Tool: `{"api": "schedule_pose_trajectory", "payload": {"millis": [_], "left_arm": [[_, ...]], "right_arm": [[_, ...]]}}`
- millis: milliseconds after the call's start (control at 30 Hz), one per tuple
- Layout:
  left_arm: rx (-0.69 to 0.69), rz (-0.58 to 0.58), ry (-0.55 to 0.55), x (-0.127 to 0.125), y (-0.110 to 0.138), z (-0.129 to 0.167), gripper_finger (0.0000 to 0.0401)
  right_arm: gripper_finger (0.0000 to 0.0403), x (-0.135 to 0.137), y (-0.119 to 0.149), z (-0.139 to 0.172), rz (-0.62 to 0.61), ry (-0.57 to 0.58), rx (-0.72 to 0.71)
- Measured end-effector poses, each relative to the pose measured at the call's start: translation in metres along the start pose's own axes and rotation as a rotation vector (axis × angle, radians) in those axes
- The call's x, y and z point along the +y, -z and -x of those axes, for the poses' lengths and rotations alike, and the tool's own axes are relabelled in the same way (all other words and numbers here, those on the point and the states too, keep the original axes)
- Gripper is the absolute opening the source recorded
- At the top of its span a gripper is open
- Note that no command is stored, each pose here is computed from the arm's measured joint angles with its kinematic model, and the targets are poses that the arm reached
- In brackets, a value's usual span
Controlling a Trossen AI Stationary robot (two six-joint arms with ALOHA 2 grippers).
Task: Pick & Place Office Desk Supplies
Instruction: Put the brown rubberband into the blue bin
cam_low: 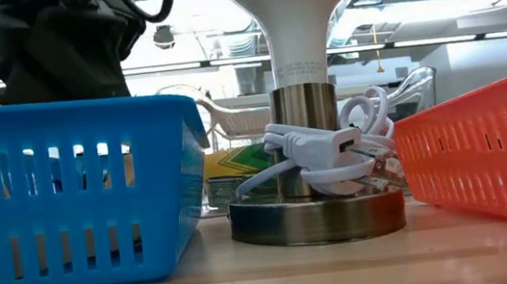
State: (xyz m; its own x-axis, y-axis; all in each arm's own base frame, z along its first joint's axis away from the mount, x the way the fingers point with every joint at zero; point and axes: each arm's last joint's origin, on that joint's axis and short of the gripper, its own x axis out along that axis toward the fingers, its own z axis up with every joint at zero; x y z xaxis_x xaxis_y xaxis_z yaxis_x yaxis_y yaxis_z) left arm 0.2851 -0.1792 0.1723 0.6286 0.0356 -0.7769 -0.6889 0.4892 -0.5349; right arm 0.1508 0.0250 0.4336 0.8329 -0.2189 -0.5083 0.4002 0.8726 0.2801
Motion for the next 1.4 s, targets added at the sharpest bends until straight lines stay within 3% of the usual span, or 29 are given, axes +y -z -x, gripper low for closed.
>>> {"api": "schedule_pose_trajectory", "payload": {"millis": [367, 567, 733, 1133, 1400], "left_arm": [[0.063, -0.006, -0.075, 0.008, -0.001, -0.009, 0.0000], [0.119, 0.021, -0.058, 0.009, 0.002, -0.030, 0.0000], [0.140, 0.008, -0.039, 0.007, 0.006, -0.029, 0.0004], [0.116, 0.012, 0.081, -0.005, 0.019, -0.021, 0.0113], [0.094, -0.021, 0.175, -0.016, 0.013, -0.010, 0.0133]], "right_arm": [[0.0177, -0.001, 0.000, 0.000, 0.001, 0.021, -0.010], [0.0177, -0.001, 0.000, 0.000, 0.000, 0.021, -0.009], [0.0177, -0.002, 0.001, 0.000, -0.009, 0.029, 0.001], [0.0177, -0.003, 0.003, 0.000, 0.005, 0.046, 0.013], [0.0177, -0.004, 0.004, 0.000, 0.016, 0.057, 0.029]]}}
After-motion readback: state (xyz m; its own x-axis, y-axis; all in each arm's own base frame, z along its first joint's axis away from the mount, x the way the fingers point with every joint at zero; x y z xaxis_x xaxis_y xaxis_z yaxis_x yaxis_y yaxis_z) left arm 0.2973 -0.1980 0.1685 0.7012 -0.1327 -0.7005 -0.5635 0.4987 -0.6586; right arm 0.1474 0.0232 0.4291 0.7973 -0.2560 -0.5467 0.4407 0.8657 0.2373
